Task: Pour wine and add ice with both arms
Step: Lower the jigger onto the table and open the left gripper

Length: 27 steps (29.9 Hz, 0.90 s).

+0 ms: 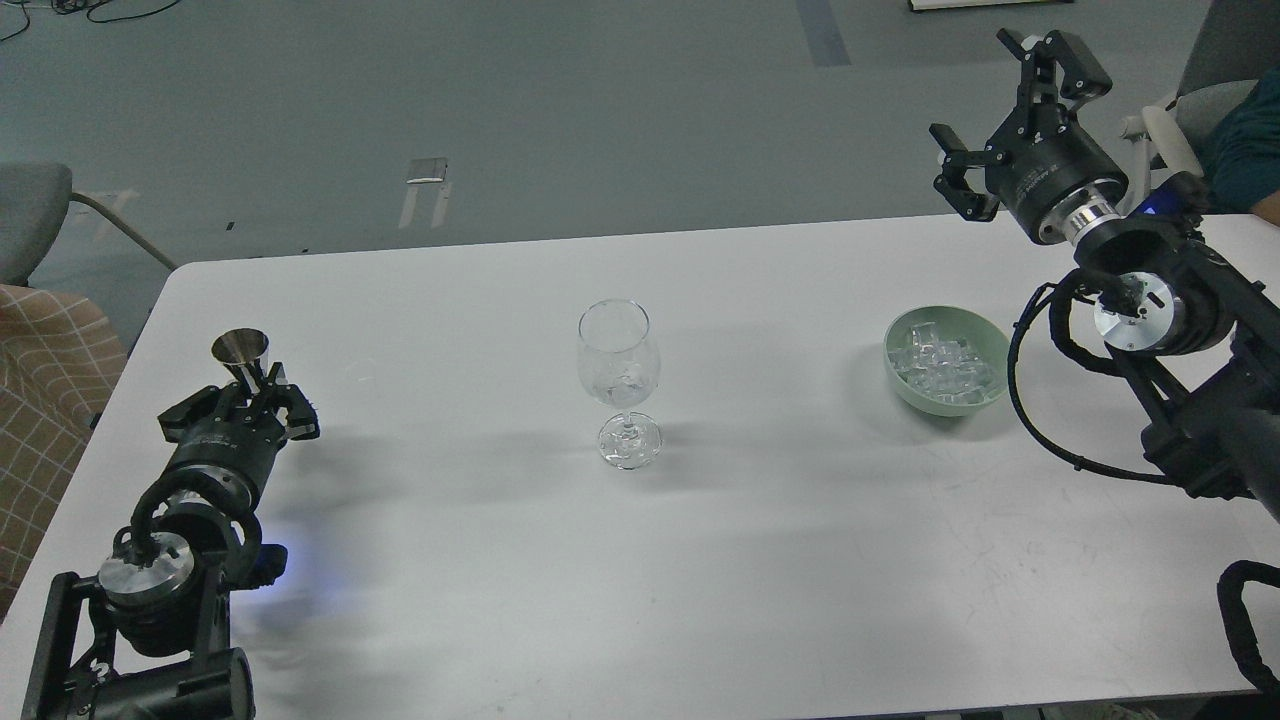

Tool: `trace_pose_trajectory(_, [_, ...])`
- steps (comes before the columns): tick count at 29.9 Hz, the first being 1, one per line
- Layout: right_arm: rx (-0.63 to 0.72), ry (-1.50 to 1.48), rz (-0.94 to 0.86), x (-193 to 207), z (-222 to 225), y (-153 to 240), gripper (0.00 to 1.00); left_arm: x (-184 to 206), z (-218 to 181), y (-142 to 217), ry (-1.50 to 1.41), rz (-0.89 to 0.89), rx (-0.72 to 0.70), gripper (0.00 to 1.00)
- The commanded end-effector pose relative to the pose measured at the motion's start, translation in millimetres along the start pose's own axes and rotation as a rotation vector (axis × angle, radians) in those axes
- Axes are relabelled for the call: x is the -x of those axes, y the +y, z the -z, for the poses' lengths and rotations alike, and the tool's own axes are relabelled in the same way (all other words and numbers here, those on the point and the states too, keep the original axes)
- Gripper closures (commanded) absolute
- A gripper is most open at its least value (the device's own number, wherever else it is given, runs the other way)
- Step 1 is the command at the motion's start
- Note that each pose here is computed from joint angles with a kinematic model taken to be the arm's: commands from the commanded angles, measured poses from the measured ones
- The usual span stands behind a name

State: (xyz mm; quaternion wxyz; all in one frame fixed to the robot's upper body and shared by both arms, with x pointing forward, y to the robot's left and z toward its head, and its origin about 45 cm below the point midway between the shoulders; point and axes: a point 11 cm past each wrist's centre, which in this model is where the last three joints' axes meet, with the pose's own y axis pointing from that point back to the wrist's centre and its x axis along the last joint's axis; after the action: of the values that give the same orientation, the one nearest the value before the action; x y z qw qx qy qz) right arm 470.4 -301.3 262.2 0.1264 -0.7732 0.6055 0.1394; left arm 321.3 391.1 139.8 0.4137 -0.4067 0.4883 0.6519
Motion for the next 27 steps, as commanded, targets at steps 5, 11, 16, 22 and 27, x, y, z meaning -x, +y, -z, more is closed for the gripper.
trace_pose_trajectory(5, [0.008,-0.004,-0.006,-2.3,-5.0,2.9,0.00,-4.1,0.4,-1.2,-0.001,-0.013,-0.001,0.73])
trace_pose_trajectory(11, [0.008,-0.004,-0.006,-2.3,-5.0,2.9,0.00,-7.6,0.1,0.0,-0.001,-0.020,0.000,0.65])
trace_pose_trajectory(16, [0.009,-0.006,-0.005,-1.8,-5.5,2.7,0.00,-10.9,0.2,-0.5,-0.002,-0.032,0.001,0.65])
trace_pose_trajectory(22, [0.009,-0.006,-0.005,-1.8,-5.5,2.7,0.00,-12.5,0.3,-0.6,-0.001,-0.036,0.000,0.64])
trace_pose_trajectory(27, [0.008,-0.004,-0.006,-2.3,-5.1,2.9,0.00,-11.8,1.7,-1.1,-0.003,-0.035,-0.005,0.54])
